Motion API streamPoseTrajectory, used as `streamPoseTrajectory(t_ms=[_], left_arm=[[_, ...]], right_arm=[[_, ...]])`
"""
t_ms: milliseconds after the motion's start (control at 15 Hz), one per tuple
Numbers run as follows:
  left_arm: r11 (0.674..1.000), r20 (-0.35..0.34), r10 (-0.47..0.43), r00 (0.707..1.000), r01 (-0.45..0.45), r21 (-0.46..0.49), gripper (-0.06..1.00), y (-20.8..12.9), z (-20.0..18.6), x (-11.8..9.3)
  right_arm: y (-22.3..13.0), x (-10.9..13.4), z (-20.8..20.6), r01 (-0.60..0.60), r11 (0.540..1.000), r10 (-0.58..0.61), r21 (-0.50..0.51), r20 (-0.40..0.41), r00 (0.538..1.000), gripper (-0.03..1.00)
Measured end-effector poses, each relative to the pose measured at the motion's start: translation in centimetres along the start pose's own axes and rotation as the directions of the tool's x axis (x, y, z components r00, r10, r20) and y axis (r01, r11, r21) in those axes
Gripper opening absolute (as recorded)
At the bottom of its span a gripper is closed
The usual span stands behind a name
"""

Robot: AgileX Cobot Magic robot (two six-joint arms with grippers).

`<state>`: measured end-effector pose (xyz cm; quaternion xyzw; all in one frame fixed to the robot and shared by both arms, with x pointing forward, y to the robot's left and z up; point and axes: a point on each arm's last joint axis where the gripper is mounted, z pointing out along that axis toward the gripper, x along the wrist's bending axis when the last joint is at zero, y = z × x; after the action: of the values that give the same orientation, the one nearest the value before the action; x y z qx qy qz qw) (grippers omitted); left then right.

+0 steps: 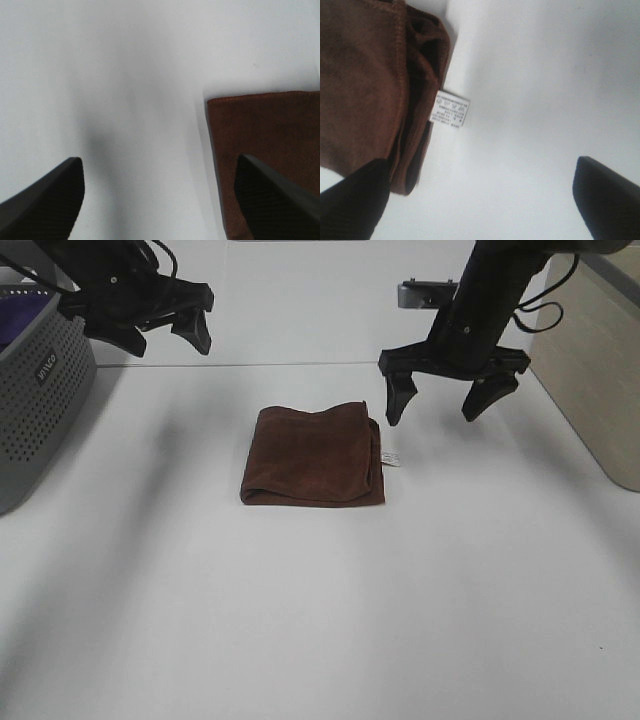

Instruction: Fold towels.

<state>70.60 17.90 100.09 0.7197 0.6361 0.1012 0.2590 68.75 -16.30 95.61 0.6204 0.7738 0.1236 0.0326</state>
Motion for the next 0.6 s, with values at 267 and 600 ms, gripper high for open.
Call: streamPoseTrajectory(t_ms=[267,600], left_arm=[[0.993,-0.008,0.117,0.993,-0.117,-0.021,0.76,0.7,-7.0,-0.9],[0.986,-0.048,0.168,0.985,-0.168,0.015,0.76,-0.8,-17.0,-1.7]], right_arm=[[-1.2,0.7,-7.5,0.013,1.0,-0.013,0.002,-0.011,1.0,0.95],[-2.6,1.2,-13.5,0.023,0.995,-0.025,-0.098,-0.017,1.0,0.95]])
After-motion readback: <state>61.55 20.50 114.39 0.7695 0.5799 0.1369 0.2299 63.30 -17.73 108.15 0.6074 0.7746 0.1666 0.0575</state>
